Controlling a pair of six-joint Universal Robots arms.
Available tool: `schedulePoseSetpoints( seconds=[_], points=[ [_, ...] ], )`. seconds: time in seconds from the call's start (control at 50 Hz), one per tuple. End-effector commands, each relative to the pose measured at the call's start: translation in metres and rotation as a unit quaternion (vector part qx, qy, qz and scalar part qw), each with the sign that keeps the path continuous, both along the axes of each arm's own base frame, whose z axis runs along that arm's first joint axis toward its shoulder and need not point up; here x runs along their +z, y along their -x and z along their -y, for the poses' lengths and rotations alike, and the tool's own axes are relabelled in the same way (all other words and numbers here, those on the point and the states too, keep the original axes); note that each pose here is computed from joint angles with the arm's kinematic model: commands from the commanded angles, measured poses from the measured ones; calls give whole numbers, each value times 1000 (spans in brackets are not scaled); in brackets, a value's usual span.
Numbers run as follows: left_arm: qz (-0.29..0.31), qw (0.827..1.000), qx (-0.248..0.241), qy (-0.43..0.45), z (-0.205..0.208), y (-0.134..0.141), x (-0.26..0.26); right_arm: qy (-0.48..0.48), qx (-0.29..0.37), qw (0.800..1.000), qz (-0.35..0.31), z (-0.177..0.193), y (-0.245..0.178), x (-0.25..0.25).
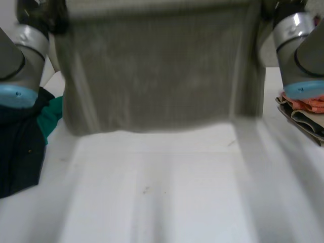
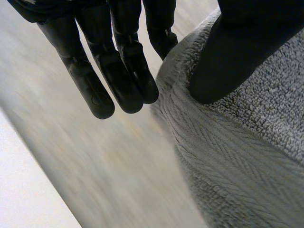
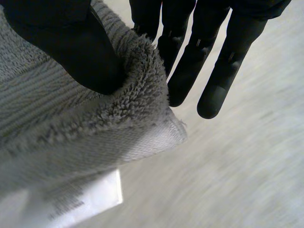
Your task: Fold the laundry.
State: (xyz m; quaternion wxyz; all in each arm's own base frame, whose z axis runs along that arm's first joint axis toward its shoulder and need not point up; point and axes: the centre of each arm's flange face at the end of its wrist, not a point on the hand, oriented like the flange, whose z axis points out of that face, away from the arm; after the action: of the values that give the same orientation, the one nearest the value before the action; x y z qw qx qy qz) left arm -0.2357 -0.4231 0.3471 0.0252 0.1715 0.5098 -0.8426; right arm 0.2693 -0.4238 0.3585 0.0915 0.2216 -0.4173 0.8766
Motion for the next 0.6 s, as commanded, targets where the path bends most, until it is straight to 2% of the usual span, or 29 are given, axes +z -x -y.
schedulePoseSetpoints(
  seconds=[0.02,0.08,0.2,0.32,0.44,0.5,0.6],
  points=[
    [-78,995,6,65,-21,-11,39,102,38,993,49,-7,7,28],
    [-73,997,9,35,-29,-13,29,73,54,995,31,-9,4,15],
    [-37,996,-3,-76,-49,-14,-36,-81,73,994,-25,-19,3,-57],
    [6,980,-6,-199,-67,-18,-141,-247,64,964,-74,-36,15,-157],
    [74,961,11,-265,-81,-23,-216,-322,54,939,-110,-51,22,-215],
    [112,953,26,-282,-87,-28,-231,-341,49,930,-129,-57,25,-225],
    [132,949,39,-282,-93,-31,-224,-359,46,921,-142,-62,30,-225]
  ],
)
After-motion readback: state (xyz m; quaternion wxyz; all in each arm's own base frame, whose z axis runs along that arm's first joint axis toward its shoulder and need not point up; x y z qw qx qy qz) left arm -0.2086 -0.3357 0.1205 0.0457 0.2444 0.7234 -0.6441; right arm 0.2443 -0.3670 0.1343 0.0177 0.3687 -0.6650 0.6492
